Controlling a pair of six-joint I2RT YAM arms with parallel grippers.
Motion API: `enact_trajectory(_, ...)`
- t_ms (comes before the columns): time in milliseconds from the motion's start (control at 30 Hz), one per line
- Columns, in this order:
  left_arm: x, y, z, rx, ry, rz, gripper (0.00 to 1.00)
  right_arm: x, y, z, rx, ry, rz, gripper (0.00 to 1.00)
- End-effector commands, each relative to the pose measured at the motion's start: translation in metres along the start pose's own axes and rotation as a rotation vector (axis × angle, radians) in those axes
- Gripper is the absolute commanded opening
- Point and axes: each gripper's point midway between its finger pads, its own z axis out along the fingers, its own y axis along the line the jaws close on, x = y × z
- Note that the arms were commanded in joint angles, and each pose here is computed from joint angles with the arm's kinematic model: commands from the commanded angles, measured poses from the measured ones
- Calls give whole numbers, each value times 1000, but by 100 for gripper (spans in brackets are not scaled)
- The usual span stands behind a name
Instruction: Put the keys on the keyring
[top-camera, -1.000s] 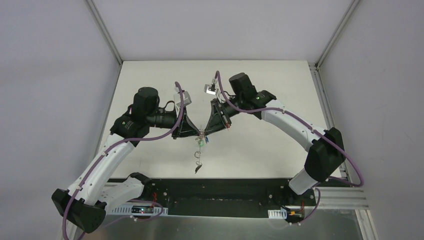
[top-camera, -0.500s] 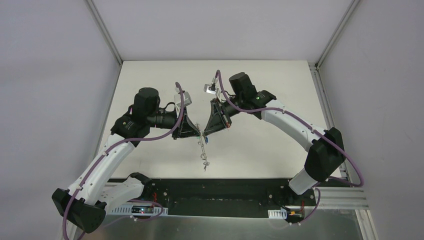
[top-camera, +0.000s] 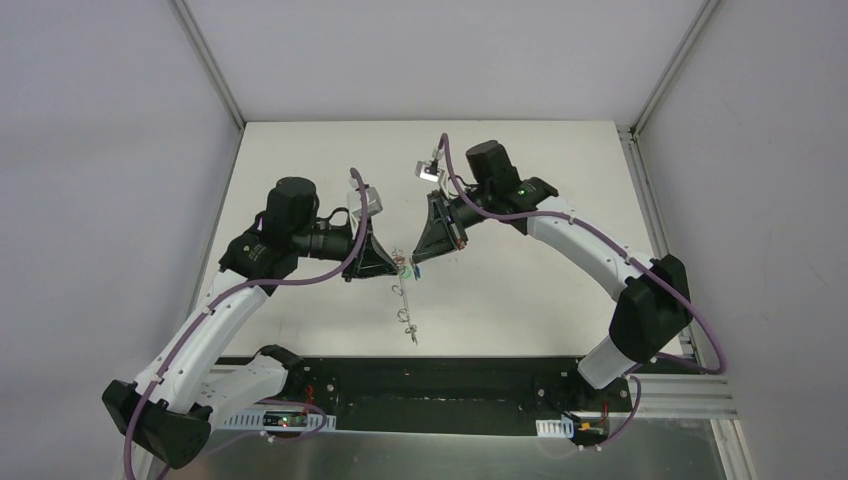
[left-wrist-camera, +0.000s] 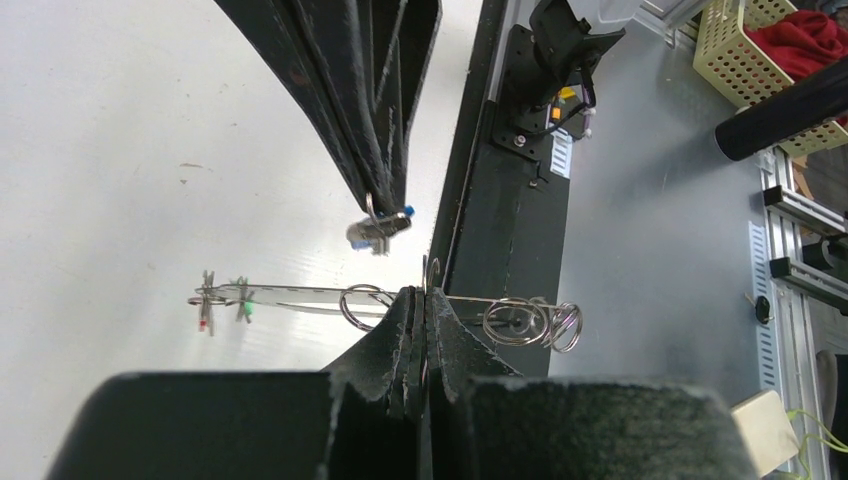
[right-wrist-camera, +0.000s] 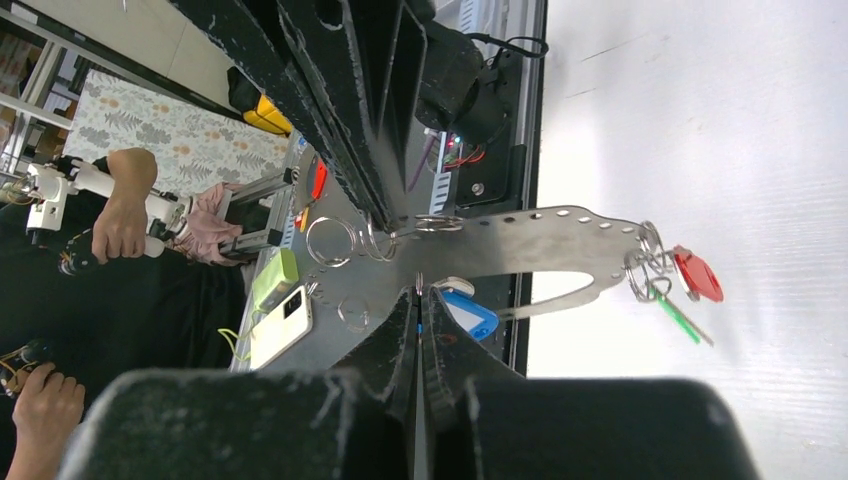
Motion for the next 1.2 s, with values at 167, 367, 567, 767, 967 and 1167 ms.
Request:
enact_trajectory(167,-10,7,-9,-74,-21,88,0,-18,26,-8,-38,-42,-79,0)
enact_trajectory(367,-10,17,-11,-142,-17,81,0,-11,30,10,-72,1,-62,0)
enact_trajectory(567,-8,19,-13,-156,-13,88,0,-9,25,20,-70,25,-44,0)
enact_trajectory(767,-7,18,-14,-159,-10,91,0,-11,18,22,-47,28,-35,0)
enact_trajectory(967,-6,25,-16,-202,2,94,0,-17,7,24,10,17,-12,0)
enact_trajectory(1167,-5,30,-18,-242,19,97,0,-20,-2,24,54,6,0,0)
